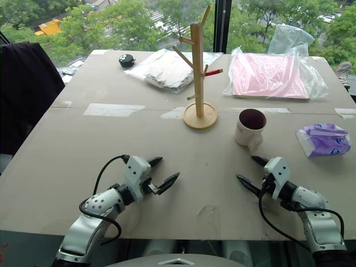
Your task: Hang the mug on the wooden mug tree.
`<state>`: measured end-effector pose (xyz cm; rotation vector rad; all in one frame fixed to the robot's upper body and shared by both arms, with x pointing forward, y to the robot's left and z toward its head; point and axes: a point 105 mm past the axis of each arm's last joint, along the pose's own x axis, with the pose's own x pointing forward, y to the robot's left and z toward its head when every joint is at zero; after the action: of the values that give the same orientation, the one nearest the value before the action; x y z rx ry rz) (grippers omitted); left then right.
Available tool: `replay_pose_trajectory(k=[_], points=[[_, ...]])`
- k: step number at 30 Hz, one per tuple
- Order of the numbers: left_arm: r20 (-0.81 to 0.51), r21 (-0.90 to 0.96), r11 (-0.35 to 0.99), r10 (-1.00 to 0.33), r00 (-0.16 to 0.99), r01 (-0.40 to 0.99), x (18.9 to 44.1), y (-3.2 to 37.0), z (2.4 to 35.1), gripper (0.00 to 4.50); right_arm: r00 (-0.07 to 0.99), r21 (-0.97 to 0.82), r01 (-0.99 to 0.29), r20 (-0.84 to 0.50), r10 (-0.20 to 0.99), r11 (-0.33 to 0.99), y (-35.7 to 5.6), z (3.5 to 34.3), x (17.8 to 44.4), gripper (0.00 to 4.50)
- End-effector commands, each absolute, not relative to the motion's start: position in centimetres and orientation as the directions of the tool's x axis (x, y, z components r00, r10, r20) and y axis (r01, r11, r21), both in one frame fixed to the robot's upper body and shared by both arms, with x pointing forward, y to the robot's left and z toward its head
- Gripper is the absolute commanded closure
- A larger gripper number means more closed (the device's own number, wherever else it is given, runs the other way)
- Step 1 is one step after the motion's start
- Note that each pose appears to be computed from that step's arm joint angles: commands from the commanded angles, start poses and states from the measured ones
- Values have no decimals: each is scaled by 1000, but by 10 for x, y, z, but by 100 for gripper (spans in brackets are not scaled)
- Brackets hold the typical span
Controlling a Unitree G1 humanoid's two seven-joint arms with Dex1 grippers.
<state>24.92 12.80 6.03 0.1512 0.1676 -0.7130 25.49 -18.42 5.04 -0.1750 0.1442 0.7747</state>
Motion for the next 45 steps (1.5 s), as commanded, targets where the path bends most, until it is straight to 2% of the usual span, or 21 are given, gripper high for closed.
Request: replay_pose_trajectory(k=[1, 11, 19, 23, 26, 32, 39, 45], points=[[-222, 58, 732, -653, 724, 679, 244, 125, 57, 0, 704, -83, -700, -248, 665, 710, -189, 37, 249, 7], [-216, 43, 721, -669, 711, 692, 246, 123, 59, 0, 718, -73, -683, -245, 651, 726, -189, 35, 245, 7], [-210, 51, 700, -689, 693, 712, 250, 120, 61, 0, 776, -7, -610, -202, 597, 792, -188, 39, 244, 7], [-206, 67, 679, -708, 676, 731, 251, 117, 64, 0, 842, 18, -518, -163, 514, 855, -191, 47, 248, 7], [-176, 87, 642, -742, 646, 762, 254, 110, 77, 0, 913, 5, -388, -136, 385, 922, -194, 53, 253, 7], [-160, 136, 503, -839, 520, 854, 250, 91, 98, 0, 973, 63, -228, -29, 230, 972, -183, 70, 256, 7], [-126, 137, 349, -922, 366, 927, 239, 74, 127, 0, 988, 55, -150, 41, 148, 987, -180, 81, 265, 7], [-129, 158, 313, -934, 333, 937, 239, 71, 139, 0, 991, 42, -119, 67, 116, 992, -186, 84, 275, 7]])
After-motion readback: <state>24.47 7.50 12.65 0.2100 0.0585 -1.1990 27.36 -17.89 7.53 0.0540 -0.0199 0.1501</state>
